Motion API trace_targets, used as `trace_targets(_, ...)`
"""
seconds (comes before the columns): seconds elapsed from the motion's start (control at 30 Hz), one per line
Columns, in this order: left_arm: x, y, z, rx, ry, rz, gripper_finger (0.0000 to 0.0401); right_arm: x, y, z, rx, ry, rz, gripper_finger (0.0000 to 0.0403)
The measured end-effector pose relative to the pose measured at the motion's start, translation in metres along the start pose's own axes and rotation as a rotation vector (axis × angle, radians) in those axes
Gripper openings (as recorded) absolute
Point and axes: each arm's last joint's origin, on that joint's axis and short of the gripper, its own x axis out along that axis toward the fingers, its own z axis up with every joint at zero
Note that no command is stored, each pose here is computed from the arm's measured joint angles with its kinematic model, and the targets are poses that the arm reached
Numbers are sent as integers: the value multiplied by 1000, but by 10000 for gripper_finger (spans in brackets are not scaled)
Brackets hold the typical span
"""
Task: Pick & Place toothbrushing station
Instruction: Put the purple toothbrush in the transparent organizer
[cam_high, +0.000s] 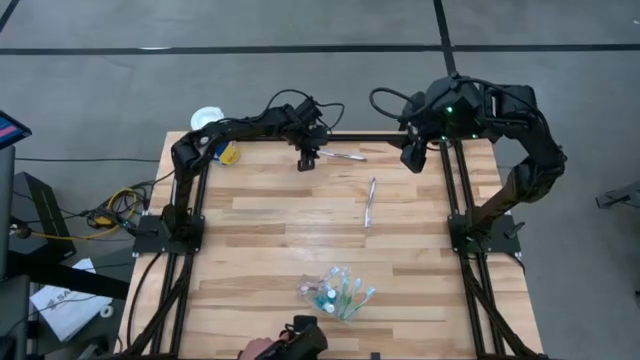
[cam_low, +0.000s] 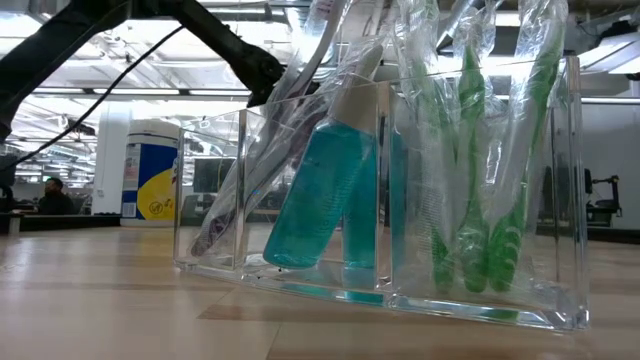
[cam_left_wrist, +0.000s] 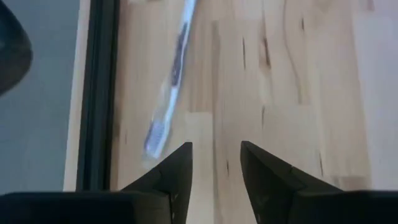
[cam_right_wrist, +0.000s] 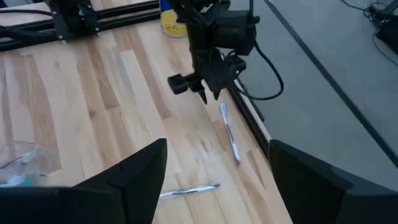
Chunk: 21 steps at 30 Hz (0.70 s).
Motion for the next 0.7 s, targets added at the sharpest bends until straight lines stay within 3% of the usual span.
trace_targets(0.17,3,4,0,17,-17,13,123,0,0,0,4,-3,18,270)
trace_targets(0.37,2,7,2,13,-44,33,149,0,0,0,9,-3,18,270)
trace_targets(0.7,-3,15,3,-132,-88,74,159,0,0,0,27,1,17,270)
